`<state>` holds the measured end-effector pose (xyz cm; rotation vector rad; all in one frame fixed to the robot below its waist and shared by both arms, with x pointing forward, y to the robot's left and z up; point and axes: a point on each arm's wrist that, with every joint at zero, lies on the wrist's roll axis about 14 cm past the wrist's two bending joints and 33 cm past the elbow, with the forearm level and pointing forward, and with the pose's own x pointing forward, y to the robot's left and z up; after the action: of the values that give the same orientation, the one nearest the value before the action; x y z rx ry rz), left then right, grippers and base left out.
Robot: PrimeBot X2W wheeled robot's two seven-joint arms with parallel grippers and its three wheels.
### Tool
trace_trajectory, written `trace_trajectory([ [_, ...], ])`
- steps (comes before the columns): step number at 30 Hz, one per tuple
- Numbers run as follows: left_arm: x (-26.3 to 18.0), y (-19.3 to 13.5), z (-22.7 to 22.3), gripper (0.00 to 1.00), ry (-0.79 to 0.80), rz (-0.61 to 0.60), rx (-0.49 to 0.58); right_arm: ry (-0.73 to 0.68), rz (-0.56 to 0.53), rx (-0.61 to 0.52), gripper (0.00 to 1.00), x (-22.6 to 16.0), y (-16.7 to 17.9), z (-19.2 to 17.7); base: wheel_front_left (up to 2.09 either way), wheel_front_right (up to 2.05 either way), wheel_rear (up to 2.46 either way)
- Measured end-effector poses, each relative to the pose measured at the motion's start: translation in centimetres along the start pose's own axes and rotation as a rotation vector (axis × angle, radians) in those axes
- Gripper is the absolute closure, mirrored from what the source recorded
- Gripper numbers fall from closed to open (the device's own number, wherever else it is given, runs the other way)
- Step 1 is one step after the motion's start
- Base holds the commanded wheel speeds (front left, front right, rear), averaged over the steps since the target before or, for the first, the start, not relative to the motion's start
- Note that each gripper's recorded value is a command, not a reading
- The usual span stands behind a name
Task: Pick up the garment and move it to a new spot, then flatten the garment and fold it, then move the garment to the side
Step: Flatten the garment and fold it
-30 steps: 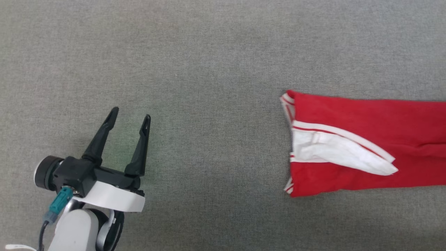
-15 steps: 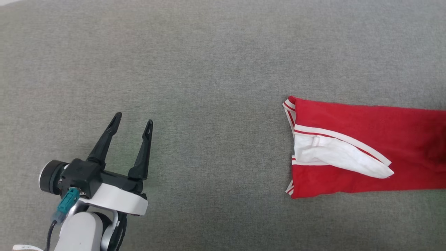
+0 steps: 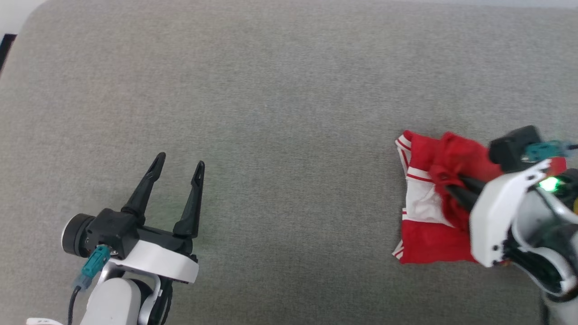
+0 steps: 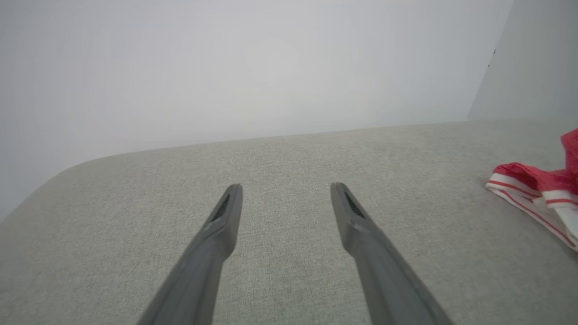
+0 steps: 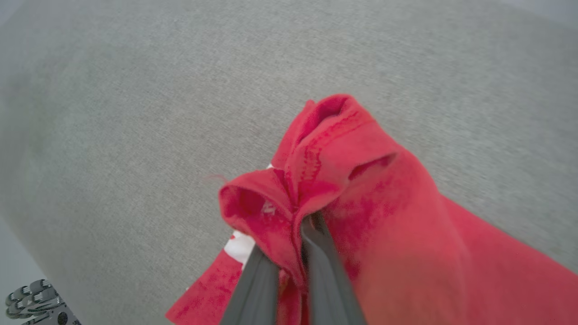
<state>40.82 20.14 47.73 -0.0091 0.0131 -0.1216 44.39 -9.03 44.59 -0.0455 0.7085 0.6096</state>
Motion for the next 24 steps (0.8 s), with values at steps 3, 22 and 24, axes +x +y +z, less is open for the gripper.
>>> trace_trajectory([
  [3, -0.2, 0.3, 0.0, 0.00, 0.001, 0.015, -0.003, 0.034, 0.053, -0.018, 1.00, 1.5, 1.7, -0.4, 0.00, 0.00, 0.00],
  [22, -0.6, -0.1, 0.1, 0.00, -0.002, 0.010, -0.037, -0.110, -0.033, 0.079, 0.00, 1.2, -1.2, 0.7, 0.00, 0.00, 0.00],
  [24, -0.3, -0.3, 0.0, 0.00, -0.001, -0.001, -0.043, -0.151, -0.081, 0.101, 0.00, 0.2, -2.8, 1.1, 0.00, 0.00, 0.00],
])
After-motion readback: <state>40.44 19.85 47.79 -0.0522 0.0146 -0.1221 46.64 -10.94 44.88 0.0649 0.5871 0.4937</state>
